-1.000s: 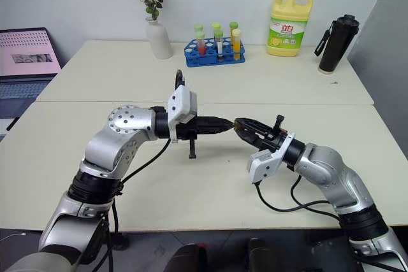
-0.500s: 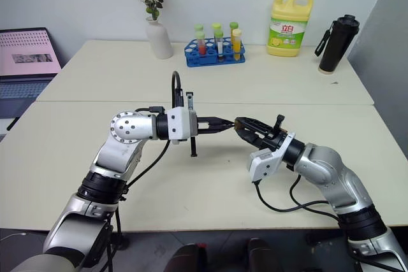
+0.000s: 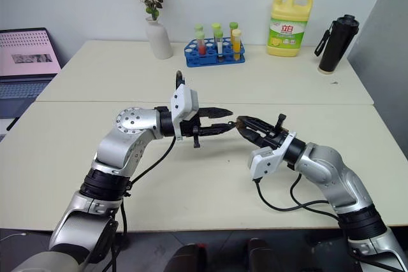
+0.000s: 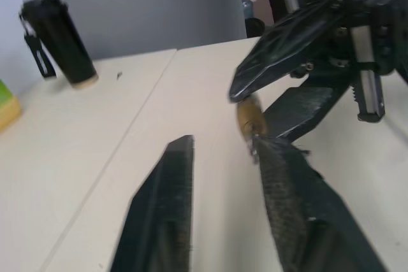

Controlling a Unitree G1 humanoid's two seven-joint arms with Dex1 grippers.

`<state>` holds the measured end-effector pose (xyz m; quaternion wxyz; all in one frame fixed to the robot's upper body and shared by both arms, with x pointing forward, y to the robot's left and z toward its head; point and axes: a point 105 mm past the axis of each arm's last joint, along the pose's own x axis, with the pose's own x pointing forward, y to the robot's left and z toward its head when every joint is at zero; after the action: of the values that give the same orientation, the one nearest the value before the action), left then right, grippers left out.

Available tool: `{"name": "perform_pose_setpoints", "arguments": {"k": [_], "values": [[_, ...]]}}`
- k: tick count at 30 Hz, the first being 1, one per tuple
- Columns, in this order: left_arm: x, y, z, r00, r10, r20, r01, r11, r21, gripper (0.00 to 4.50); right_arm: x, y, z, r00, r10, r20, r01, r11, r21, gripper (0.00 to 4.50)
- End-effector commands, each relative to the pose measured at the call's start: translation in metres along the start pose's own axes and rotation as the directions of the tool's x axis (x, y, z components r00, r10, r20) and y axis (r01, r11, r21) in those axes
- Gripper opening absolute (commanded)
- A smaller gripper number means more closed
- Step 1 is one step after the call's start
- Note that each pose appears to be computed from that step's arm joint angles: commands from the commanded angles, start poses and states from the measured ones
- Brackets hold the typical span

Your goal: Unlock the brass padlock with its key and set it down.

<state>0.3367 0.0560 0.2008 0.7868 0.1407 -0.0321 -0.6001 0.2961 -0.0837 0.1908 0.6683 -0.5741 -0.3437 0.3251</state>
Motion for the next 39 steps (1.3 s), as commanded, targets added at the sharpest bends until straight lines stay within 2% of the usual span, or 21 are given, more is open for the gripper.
{"name": "perform_pose_setpoints", "arguments": {"k": [1,4,7,21,24,34,39], "values": [[-0.012,-0.013,0.017,0.997,-0.080,0.004,0.080,0.987,-0.139,3.10,0.001,-0.017,0.012,0.997,-0.061,0.056,0.062,0.998,-0.028,0.94],[-0.012,-0.023,0.023,0.994,-0.113,0.017,0.114,0.974,-0.197,3.95,0.001,-0.017,0.013,0.996,-0.060,0.060,0.061,0.998,-0.025,0.94],[-0.006,-0.024,0.031,0.995,-0.092,0.050,0.101,0.963,-0.248,3.98,0.002,-0.016,0.015,0.996,-0.054,0.069,0.056,0.998,-0.025,0.94],[0.011,-0.021,0.027,0.999,-0.045,0.022,0.049,0.975,-0.216,3.98,0.004,-0.015,0.019,0.995,-0.050,0.086,0.052,0.998,-0.024,0.94],[0.013,-0.018,0.026,0.999,-0.035,0.024,0.039,0.975,-0.218,3.46,0.004,-0.015,0.019,0.995,-0.049,0.087,0.051,0.998,-0.022,0.94],[0.013,-0.022,0.020,0.999,-0.053,0.004,0.053,0.977,-0.206,0.27,0.004,-0.014,0.020,0.995,-0.049,0.090,0.051,0.998,-0.023,0.94],[0.013,-0.021,0.019,0.999,-0.052,0.000,0.051,0.977,-0.207,0.17,0.004,-0.010,0.021,0.995,-0.027,0.095,0.026,1.000,0.013,0.94]]}}
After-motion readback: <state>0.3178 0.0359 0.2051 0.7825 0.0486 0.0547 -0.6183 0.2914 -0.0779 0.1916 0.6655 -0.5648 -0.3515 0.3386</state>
